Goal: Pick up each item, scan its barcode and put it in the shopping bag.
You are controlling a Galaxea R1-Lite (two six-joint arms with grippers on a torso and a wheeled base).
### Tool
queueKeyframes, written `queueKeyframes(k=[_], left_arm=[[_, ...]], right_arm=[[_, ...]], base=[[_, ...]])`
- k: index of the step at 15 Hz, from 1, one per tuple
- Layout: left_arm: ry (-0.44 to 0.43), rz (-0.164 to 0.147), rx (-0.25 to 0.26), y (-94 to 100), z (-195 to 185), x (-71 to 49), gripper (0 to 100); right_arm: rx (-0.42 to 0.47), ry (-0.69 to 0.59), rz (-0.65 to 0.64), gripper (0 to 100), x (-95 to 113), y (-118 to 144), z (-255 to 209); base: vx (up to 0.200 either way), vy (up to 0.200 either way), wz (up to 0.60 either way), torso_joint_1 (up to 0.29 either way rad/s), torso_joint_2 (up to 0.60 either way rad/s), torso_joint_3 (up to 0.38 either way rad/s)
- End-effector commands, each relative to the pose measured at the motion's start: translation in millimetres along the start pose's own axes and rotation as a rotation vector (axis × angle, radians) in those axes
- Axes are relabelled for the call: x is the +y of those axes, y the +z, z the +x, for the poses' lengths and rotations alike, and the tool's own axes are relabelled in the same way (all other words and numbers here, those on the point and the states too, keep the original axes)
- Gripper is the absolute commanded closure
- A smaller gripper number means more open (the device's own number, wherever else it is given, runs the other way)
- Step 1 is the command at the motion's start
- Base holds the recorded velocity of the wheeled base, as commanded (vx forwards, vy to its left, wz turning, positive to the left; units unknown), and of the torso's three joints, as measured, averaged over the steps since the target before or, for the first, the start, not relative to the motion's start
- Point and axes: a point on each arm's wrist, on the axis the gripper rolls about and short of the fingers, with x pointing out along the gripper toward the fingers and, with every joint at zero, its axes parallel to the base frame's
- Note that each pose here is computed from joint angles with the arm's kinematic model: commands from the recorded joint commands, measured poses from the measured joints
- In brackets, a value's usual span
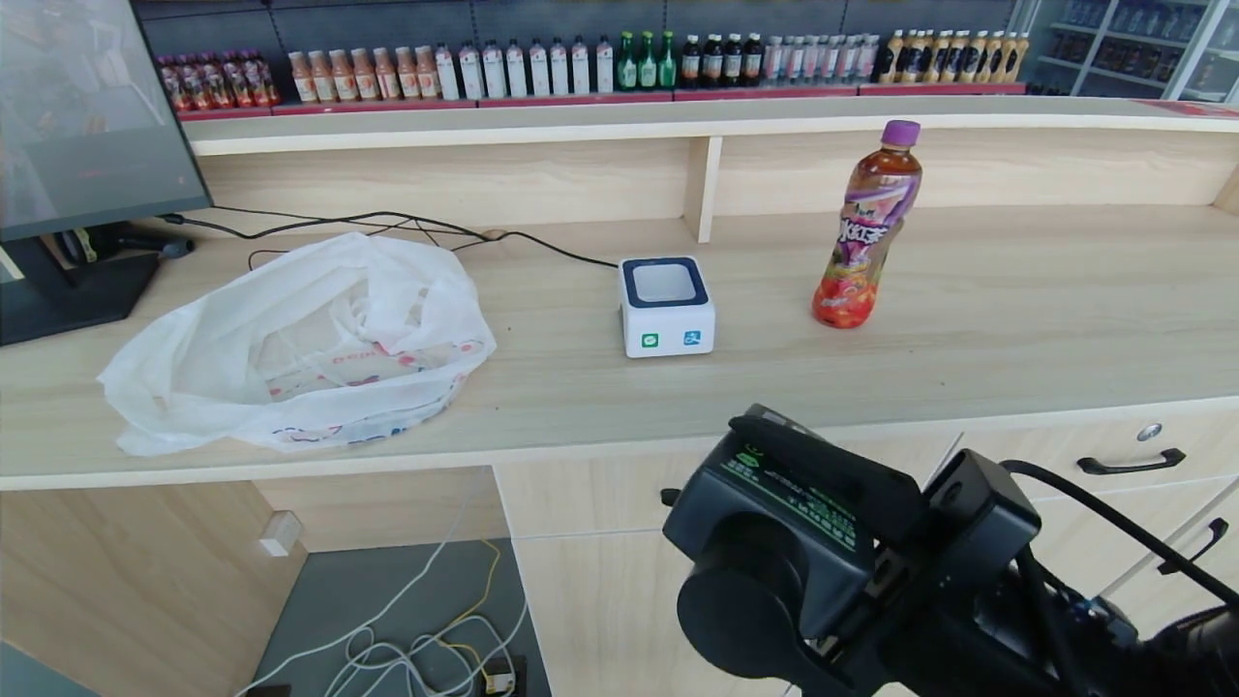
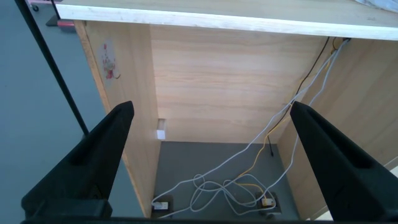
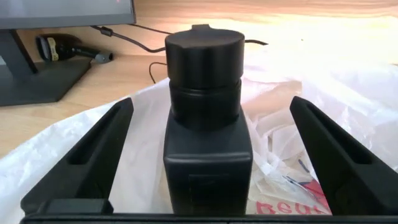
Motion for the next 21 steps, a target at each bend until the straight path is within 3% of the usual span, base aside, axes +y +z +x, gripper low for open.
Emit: queueKeyframes(k=[1, 9, 12, 14, 17, 21], left_arm=[[0.001, 0.000, 0.000, 0.0, 0, 0.0, 0], [0.001, 0.000, 0.000, 0.0, 0, 0.0, 0], [0.001, -0.002, 0.000, 0.0, 0, 0.0, 0], [0.001, -0.003, 0.000, 0.0, 0, 0.0, 0], [0.001, -0.003, 0.000, 0.0, 0, 0.0, 0], [0.001, -0.005, 0.000, 0.0, 0, 0.0, 0]], right_arm=[[-0.032, -0.004, 0.013, 0, -2, 15, -1], [-0.080, 0.004, 0.038, 0, -13, 51, -30], [-0.090, 0.020, 0.027, 0, -27, 52, -62], [-0.042, 0.046, 0.010, 0, -34, 47, -79], [-0.021, 0.177, -0.003, 0, -39, 52, -103], [-0.012, 0.142, 0.045, 0, -54, 53, -104]], base=[[0.000, 0.000, 0.00, 0.000, 0.00, 0.000], [0.000, 0.000, 0.00, 0.000, 0.00, 0.000], [0.000, 0.000, 0.00, 0.000, 0.00, 0.000], [0.000, 0.000, 0.00, 0.000, 0.00, 0.000], [0.000, 0.000, 0.00, 0.000, 0.00, 0.000], [0.000, 0.000, 0.00, 0.000, 0.00, 0.000]])
